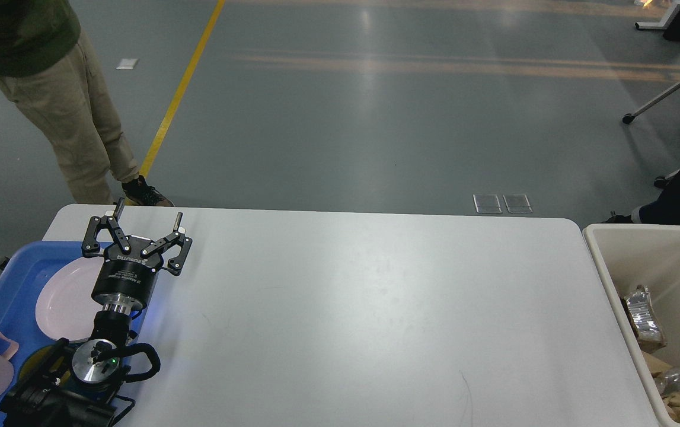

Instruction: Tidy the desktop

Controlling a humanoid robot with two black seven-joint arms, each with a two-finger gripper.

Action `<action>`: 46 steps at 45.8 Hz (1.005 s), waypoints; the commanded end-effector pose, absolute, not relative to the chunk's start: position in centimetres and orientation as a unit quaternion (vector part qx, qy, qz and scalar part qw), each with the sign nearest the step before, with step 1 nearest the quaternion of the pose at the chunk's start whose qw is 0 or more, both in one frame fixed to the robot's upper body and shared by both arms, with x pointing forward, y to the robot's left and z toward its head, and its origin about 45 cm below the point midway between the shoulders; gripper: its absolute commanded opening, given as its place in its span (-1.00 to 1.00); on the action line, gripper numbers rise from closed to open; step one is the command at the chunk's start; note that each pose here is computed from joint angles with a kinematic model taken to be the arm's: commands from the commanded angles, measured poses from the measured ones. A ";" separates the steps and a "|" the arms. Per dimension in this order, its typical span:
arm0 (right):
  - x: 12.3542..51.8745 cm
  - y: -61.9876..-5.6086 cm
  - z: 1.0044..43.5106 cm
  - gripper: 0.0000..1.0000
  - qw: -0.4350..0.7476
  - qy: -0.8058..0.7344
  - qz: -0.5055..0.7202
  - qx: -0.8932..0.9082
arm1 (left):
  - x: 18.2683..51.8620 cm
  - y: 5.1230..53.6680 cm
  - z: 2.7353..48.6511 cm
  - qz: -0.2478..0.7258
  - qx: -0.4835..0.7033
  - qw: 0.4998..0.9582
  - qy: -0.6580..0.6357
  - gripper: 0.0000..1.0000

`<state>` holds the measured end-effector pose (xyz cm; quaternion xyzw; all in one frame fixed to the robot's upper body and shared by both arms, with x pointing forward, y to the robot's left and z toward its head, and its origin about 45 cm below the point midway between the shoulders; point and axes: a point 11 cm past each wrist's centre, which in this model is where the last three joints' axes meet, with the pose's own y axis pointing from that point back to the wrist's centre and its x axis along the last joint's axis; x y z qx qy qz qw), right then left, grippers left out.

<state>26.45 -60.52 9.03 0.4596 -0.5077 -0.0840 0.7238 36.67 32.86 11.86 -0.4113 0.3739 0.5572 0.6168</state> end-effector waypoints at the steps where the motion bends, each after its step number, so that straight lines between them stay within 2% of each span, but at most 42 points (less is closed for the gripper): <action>1: 24.9 -59.7 6.3 -1.00 0.741 -0.498 -0.055 0.448 | 36.7 32.9 11.8 0.558 -0.411 0.617 0.374 0.93; 23: 22.9 -58.4 3.7 -1.00 0.747 -0.495 -0.050 0.442 | 36.7 32.9 11.9 0.557 -0.412 0.617 0.374 0.93; 24: 22.8 -58.5 3.7 -0.74 0.748 -0.494 -0.049 0.441 | 36.7 32.9 11.9 0.557 -0.412 0.617 0.374 0.93; 25: 22.8 -58.5 3.7 -0.39 0.747 -0.495 -0.048 0.440 | 36.7 32.9 11.9 0.557 -0.412 0.617 0.374 0.93; 28: 22.9 -58.5 3.8 0.73 0.748 -0.496 -0.045 0.439 | 36.7 32.9 11.8 0.558 -0.411 0.617 0.374 0.93; 29: 23.0 -58.5 3.8 1.00 0.747 -0.497 -0.043 0.439 | 36.7 32.9 11.8 0.558 -0.411 0.617 0.374 0.93; 46: 24.0 -58.4 4.3 1.00 0.725 -0.528 -0.053 0.439 | 36.7 32.9 11.9 0.557 -0.412 0.617 0.374 0.93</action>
